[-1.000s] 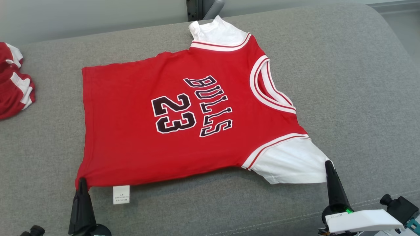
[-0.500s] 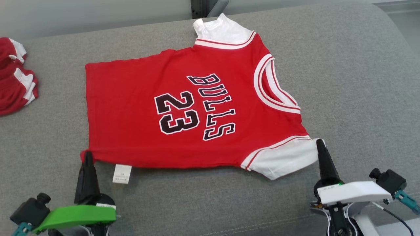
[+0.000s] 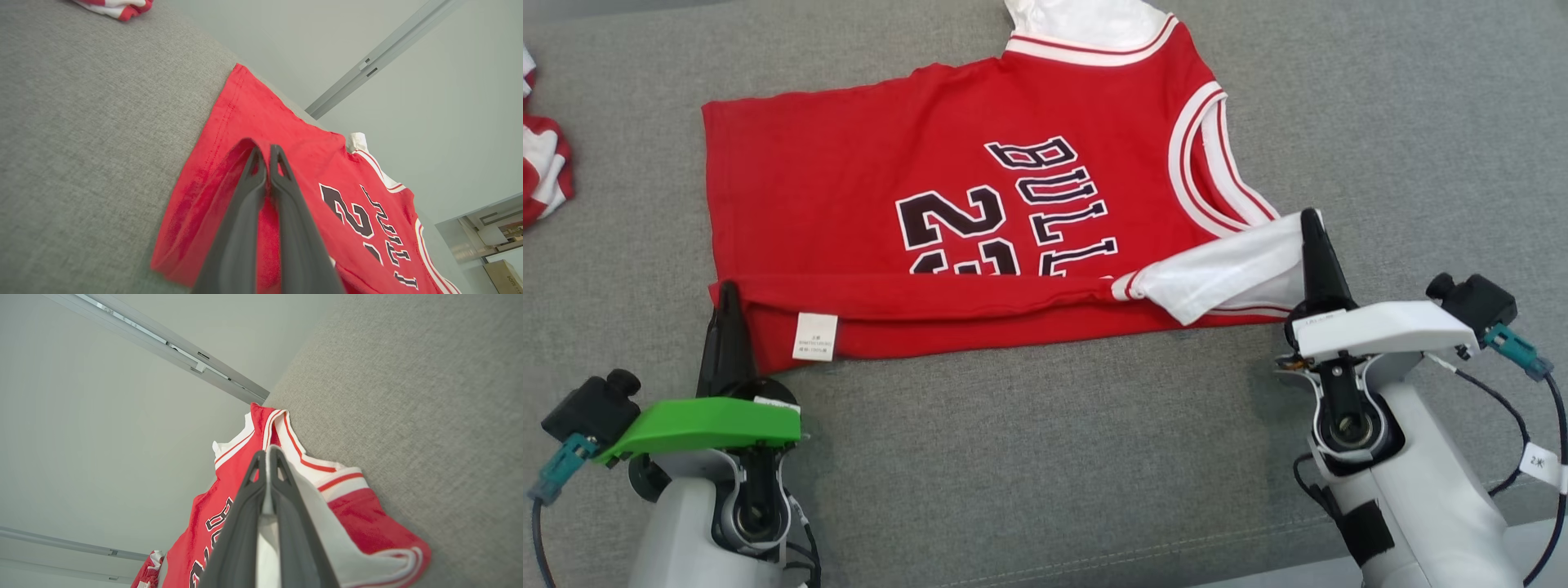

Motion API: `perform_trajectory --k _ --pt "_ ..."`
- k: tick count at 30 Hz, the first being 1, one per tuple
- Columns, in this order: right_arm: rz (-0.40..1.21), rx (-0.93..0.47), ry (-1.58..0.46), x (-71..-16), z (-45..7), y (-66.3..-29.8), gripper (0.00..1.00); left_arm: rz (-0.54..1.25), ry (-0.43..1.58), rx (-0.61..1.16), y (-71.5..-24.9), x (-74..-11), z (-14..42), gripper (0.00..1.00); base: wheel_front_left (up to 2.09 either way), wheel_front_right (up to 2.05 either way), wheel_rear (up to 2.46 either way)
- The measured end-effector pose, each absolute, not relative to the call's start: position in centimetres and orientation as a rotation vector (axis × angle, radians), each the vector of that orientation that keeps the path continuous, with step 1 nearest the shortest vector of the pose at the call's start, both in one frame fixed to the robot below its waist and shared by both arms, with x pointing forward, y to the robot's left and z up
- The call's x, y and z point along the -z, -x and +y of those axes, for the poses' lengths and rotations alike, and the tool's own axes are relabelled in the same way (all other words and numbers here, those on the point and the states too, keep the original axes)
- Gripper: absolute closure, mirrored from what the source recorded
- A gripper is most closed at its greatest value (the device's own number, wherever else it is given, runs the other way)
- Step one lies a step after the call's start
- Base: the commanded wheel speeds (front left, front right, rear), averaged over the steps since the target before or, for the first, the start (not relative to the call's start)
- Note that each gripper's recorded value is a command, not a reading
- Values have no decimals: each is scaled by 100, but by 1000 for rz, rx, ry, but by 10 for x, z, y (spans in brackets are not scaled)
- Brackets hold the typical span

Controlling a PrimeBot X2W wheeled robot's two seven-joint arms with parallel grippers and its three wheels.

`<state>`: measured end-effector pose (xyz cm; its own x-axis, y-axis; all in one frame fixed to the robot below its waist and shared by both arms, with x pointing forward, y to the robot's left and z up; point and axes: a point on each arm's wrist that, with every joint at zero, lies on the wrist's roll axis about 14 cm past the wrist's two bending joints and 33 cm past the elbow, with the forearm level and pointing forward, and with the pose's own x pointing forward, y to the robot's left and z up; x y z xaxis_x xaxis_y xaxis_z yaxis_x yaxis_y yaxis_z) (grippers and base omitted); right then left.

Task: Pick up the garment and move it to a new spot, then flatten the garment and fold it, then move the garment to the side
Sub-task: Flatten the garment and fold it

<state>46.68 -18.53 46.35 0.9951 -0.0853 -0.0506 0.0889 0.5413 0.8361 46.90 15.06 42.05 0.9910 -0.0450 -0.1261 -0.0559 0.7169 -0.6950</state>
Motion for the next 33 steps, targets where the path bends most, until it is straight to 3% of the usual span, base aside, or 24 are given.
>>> perform_trajectory --k 10,11,12,13,14,33 --pt "90 77 -953 -442 -166 -509 100 195 738 -47 -484 -393 158 100 0 0 0" --pt "98 71 -948 -441 -163 -511 85 197 736 -47 -484 -392 158 91 0 0 0" --pt "103 65 -948 -441 -161 -514 64 197 729 -47 -484 -392 159 62 0 0 0" --pt "106 60 -944 -441 -159 -516 35 195 722 -46 -485 -393 159 2 0 0 0" --pt "106 56 -941 -442 -158 -519 0 193 720 -46 -485 -393 160 0 0 0 0" --pt "-38 1 -859 -503 -164 -549 0 157 706 -93 -453 -402 178 0 0 0 0"
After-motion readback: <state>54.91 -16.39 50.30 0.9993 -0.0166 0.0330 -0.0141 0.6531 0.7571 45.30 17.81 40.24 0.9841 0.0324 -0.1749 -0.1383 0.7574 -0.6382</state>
